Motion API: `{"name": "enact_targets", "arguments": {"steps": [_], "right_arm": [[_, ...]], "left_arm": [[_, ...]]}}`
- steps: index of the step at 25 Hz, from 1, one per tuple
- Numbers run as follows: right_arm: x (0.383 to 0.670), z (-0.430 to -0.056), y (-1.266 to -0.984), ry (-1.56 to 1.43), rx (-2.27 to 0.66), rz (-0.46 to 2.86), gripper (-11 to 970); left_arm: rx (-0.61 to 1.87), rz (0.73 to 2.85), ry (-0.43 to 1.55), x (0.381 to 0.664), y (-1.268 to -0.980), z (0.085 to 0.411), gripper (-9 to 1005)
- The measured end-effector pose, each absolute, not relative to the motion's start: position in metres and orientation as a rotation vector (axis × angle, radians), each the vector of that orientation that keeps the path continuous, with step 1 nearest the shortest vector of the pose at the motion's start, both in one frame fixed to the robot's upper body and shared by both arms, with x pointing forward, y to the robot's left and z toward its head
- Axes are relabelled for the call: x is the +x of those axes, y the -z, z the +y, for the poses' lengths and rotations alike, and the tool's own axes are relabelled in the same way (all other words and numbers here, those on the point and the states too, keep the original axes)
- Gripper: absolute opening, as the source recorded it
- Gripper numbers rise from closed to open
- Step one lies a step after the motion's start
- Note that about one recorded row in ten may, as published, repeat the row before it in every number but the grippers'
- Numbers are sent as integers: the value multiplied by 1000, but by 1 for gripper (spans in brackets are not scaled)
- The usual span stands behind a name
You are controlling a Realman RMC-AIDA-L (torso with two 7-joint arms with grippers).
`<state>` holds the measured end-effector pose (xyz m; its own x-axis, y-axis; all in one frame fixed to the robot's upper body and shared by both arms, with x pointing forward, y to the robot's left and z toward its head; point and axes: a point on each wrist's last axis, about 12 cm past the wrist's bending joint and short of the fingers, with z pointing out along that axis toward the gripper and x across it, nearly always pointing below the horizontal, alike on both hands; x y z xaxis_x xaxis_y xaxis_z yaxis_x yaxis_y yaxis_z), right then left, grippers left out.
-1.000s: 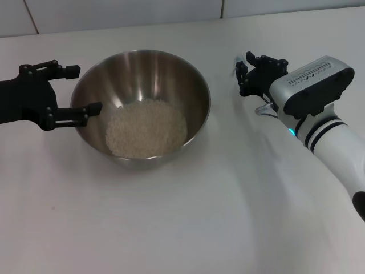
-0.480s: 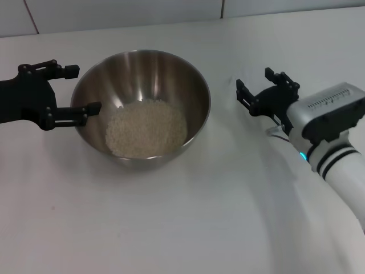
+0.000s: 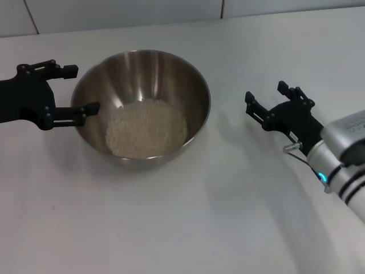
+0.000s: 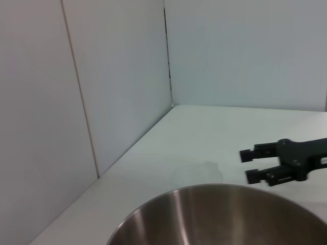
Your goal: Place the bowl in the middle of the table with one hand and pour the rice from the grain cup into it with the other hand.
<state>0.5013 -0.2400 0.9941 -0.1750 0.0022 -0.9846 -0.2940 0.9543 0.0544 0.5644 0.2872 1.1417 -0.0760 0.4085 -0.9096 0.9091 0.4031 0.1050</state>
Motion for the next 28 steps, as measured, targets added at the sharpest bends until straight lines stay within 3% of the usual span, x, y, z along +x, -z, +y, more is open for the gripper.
{"name": "enact_targets", "arguments": {"steps": [4,8,11,19,28], "right_arm": [[474,-262,-1011,-389,-282,1572,818],[475,-287,-1032,-518,-355,1499,817],[492,-303,-1051,-638,-479,1490,817],[572,-311,-1111,-847,-857,1561,817],[609,-315,-1150,-853,-1088,1627,818]], "left_arm": [[1169,1676,635,563,-1141,288,859],[1167,1679,635,562,-1140,289,859],[1166,1681,634,562,-1139,290,859],[1156,1693,627,558,-1137,295,859],[1151,1695,632,554,-1135,296,859]]}}
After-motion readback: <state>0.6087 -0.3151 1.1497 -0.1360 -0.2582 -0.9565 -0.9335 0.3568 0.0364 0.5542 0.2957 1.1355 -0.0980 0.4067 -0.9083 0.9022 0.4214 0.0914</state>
